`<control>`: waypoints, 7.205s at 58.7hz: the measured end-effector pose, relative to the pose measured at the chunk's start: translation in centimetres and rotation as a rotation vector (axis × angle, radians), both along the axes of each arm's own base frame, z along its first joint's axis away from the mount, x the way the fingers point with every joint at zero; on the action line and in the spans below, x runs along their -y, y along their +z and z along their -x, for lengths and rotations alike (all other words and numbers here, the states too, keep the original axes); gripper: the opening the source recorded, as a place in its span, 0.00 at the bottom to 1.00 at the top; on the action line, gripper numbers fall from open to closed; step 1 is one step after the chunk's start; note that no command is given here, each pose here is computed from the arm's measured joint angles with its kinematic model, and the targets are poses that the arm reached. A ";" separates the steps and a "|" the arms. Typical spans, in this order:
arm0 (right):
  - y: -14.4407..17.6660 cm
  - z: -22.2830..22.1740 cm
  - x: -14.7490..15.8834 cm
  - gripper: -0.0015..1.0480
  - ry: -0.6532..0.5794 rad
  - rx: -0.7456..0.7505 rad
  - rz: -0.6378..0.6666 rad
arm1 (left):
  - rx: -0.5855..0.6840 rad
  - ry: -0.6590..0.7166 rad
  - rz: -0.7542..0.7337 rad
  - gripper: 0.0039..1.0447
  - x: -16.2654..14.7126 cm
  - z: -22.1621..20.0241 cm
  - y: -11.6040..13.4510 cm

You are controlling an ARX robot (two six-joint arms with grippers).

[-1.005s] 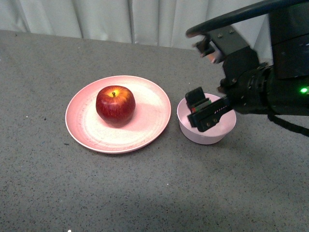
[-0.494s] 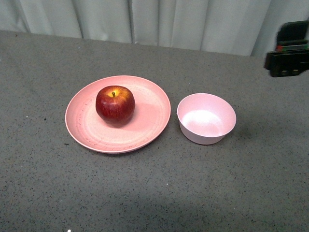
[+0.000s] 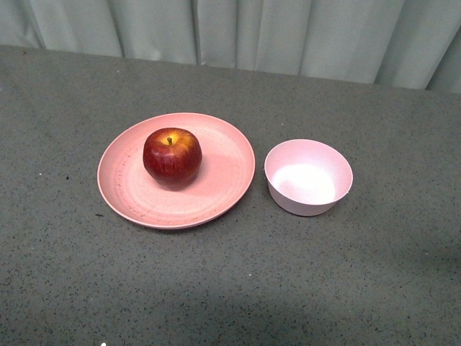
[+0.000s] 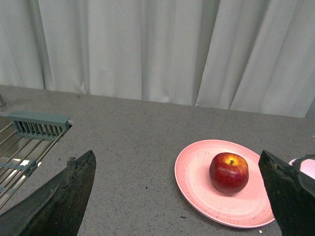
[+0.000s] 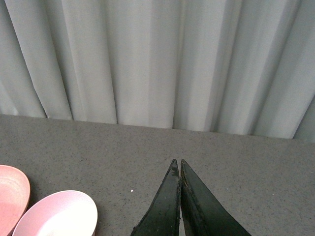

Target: Move apple from plate to bowl

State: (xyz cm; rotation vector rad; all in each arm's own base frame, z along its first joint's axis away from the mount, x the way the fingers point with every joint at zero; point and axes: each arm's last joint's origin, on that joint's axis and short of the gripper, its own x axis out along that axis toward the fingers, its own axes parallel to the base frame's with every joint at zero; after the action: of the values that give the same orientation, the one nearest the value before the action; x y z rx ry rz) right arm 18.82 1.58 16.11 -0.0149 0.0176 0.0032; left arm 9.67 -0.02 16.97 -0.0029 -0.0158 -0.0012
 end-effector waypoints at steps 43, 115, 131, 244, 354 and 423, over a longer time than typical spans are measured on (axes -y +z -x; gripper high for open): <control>0.4 5.3 1.6 0.01 -0.002 0.010 -0.004 | 0.000 0.000 0.000 0.94 0.0 0.0 0.0; 0.4 9.1 1.6 0.01 0.001 0.022 -0.004 | 0.000 0.000 0.000 0.94 0.0 0.0 0.0; 0.4 9.1 1.6 0.26 0.001 0.020 -0.004 | 0.000 0.000 0.000 0.94 0.0 0.0 0.0; 0.4 9.1 1.6 0.91 0.001 0.020 -0.005 | -0.724 -0.358 0.037 0.94 8.5 -25.1 -5.8; 0.4 9.1 1.6 0.91 0.001 0.020 -0.005 | -0.676 -0.731 -0.088 0.61 22.0 -24.7 -3.7; 0.4 9.1 1.6 0.91 0.001 0.020 -0.005 | -0.704 -0.690 -0.169 0.93 24.6 -25.8 -7.3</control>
State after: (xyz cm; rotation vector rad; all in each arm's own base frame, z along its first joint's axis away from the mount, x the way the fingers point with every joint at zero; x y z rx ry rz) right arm 9.76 0.03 16.53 -0.0097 -0.0025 0.0038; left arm 35.48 -24.58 9.69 0.1604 0.6904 -0.6907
